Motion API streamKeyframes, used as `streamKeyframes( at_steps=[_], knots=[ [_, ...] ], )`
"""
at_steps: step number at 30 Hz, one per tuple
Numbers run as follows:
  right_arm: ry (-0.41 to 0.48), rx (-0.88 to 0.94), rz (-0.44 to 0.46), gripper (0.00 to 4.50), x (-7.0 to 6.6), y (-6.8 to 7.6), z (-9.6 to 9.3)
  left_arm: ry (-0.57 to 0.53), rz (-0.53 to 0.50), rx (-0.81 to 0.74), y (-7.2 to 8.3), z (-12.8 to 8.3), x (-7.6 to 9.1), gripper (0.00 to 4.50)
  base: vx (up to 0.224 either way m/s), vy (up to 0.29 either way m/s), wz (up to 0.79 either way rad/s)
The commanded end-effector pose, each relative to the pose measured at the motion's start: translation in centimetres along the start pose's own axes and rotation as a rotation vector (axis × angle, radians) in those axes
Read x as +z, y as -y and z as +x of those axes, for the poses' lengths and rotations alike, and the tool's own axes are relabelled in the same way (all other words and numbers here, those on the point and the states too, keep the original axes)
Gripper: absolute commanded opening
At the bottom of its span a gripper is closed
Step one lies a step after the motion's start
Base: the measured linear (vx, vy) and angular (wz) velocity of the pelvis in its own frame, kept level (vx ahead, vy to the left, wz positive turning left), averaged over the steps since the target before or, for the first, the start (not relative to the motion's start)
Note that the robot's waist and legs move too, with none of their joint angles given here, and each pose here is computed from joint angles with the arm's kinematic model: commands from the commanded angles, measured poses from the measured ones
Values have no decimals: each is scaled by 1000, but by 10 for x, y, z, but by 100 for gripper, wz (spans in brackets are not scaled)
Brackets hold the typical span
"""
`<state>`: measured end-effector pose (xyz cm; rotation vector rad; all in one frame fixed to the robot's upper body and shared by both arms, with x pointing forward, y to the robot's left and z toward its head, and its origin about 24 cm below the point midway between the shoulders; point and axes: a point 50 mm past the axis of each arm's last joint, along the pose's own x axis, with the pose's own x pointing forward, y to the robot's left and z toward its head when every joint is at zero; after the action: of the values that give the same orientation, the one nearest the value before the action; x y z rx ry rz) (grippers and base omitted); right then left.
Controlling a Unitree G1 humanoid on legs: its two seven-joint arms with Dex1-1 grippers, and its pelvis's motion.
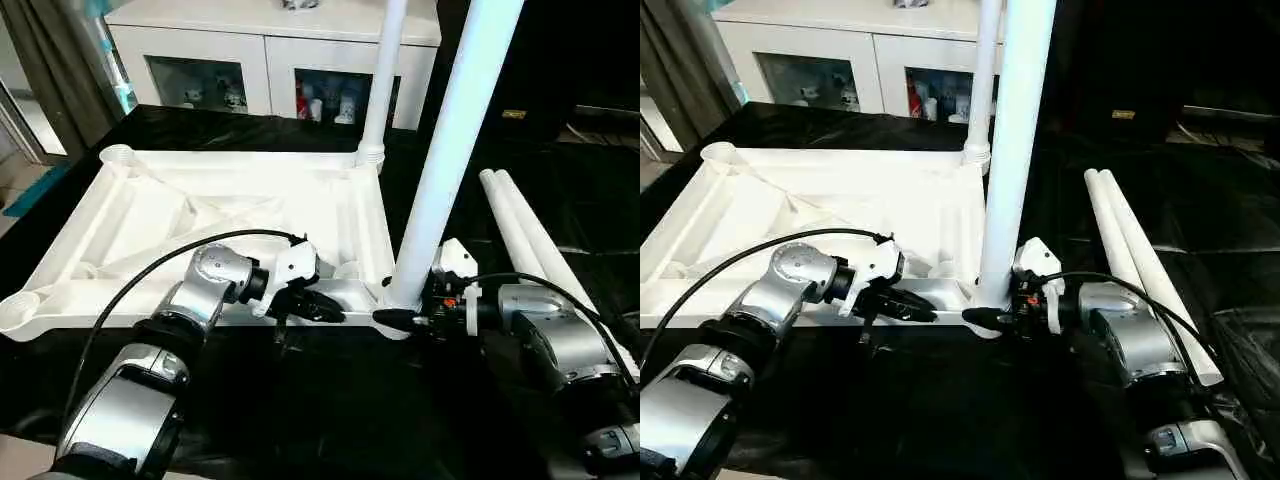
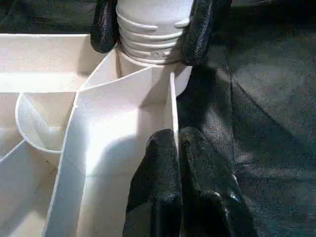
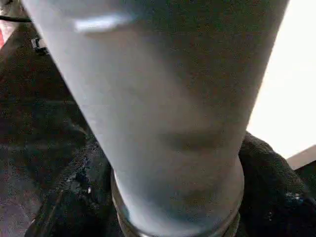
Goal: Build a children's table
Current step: Rotate leg to tighten
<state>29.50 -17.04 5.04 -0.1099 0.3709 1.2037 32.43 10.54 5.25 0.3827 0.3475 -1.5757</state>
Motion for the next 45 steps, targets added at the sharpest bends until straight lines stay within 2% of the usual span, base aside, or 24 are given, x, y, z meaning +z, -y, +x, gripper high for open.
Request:
streamKeyframes(
  at_steps=[1,4,5,6,7,11,13,14,15,17,18,20,22,23,26,30,33,38,45],
  knots=[
    [12,11,20,282,-2,-4,5,69,25,-8,0,4,9,0,0,0,0],
    [26,-126,42,280,-7,3,11,60,17,73,-5,9,10,0,0,0,0],
    [21,-276,61,280,-12,12,15,32,9,165,-12,13,11,0,0,0,0],
    [20,-289,63,279,-13,13,16,30,8,174,-13,13,11,0,0,0,0],
    [28,-436,109,279,-17,21,22,10,-10,266,-19,21,12,0,0,0,0],
    [96,-687,272,279,-19,30,43,12,-64,393,-27,45,24,0,0,0,0],
    [108,-723,303,278,-19,31,47,11,-72,414,-28,50,27,0,0,0,0],
    [125,-779,350,277,-17,31,56,7,-87,455,-30,59,32,0,0,0,0],
    [123,-790,354,277,-16,31,60,4,-90,467,-30,63,34,0,0,0,0],
    [99,-733,289,277,-10,24,76,2,-88,473,-30,71,39,0,0,0,0],
    [94,-679,259,312,-8,20,83,5,-81,469,-29,74,41,0,0,0,0],
    [114,-641,250,347,-6,18,86,7,-59,458,-29,76,43,0,0,0,0],
    [114,-640,250,357,-6,18,86,7,-59,458,-29,76,43,0,0,0,0],
    [145,-619,216,382,-2,21,77,4,-44,426,-28,71,40,0,0,0,0],
    [156,-578,146,396,1,25,64,-6,-43,394,-27,63,34,0,0,0,0],
    [161,-484,105,396,2,25,53,-6,-12,344,-25,56,29,0,0,0,0],
    [122,-322,30,396,2,21,34,-2,8,233,-18,44,22,0,0,0,0],
    [103,-212,-3,396,0,19,11,24,31,90,-10,27,16,0,0,0,0],
    [82,-98,-3,396,-2,11,-1,33,29,-2,-4,11,11,0,0,0,0]
  ],
)
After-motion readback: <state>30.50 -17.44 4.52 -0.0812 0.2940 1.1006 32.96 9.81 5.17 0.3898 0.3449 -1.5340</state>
